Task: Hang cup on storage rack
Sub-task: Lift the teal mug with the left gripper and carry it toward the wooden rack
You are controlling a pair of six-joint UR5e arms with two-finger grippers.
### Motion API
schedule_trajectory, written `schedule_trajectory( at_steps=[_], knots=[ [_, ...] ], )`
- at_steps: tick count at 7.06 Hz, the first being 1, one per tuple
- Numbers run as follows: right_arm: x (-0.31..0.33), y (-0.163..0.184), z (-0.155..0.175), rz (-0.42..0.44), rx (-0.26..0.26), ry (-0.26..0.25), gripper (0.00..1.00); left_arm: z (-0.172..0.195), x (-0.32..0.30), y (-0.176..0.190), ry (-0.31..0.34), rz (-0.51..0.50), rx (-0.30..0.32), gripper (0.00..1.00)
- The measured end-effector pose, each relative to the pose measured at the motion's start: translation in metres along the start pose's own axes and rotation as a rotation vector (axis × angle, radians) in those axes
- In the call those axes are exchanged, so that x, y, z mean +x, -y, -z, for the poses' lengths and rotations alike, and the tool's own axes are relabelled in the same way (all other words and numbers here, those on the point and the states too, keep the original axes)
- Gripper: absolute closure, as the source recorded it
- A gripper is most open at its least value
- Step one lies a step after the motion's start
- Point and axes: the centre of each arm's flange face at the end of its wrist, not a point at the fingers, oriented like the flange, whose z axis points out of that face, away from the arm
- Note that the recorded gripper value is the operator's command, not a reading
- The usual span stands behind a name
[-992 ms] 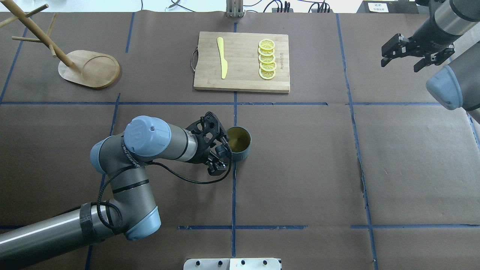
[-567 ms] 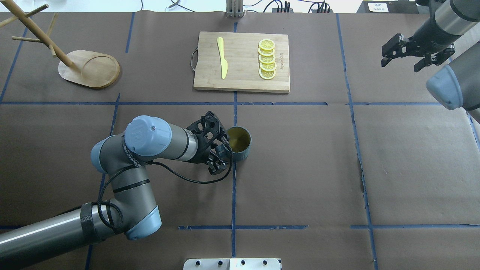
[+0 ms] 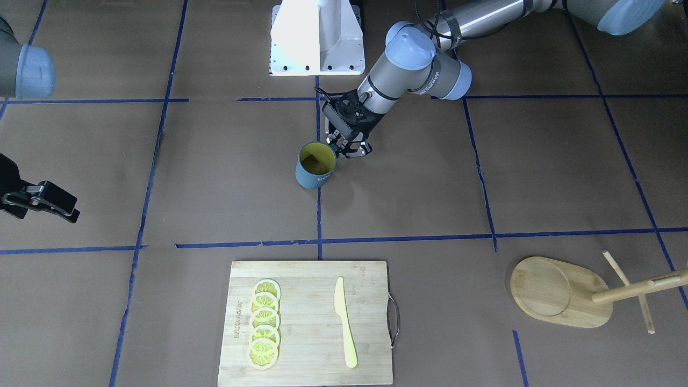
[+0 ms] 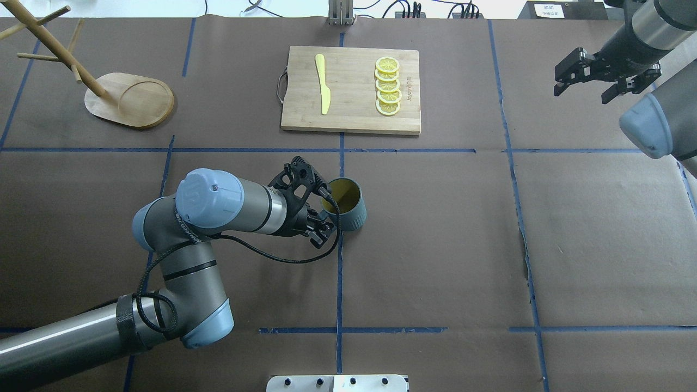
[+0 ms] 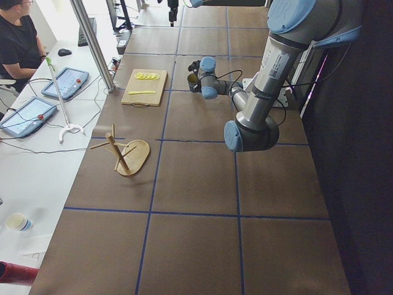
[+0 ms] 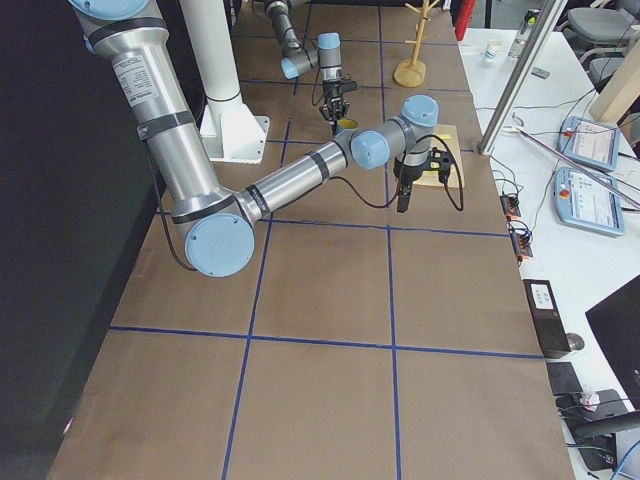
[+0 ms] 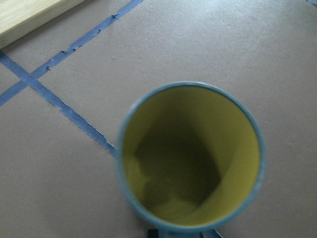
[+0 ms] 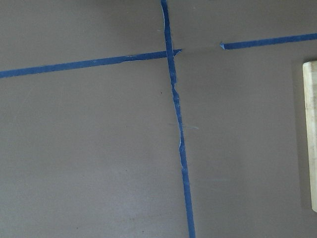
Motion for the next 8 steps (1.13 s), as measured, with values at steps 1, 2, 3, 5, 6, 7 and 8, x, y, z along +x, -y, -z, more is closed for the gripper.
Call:
schedule_trajectory(
  at_steps=[1,2,3,5,6,7,8],
  knots=[
    [0.000,0.000,0.000,-0.001,0.000,0.000,0.00,0.003,-0.001,0.003,-0.002,0.006,0.007,1.00],
    [0.002,0.001,0.003,-0.003,0.004,0.002,0.00,0.010,-0.004,0.009,-0.002,0.013,0.019,1.00],
    [0.009,0.006,0.011,-0.011,0.015,0.007,0.00,0.023,-0.012,0.018,-0.007,0.034,0.033,1.00],
    [0.042,0.018,0.037,-0.001,0.038,0.027,0.00,0.070,-0.061,0.048,-0.016,0.173,0.058,1.00],
    [0.071,0.022,0.047,0.035,0.051,0.022,0.00,0.097,-0.093,0.062,0.000,0.258,0.082,1.00],
    [0.109,0.024,0.054,0.090,0.062,0.007,0.00,0.123,-0.125,0.072,0.025,0.355,0.114,1.00],
    [0.153,0.020,0.059,0.149,0.066,-0.014,0.00,0.146,-0.150,0.077,0.047,0.469,0.146,1.00]
  ],
)
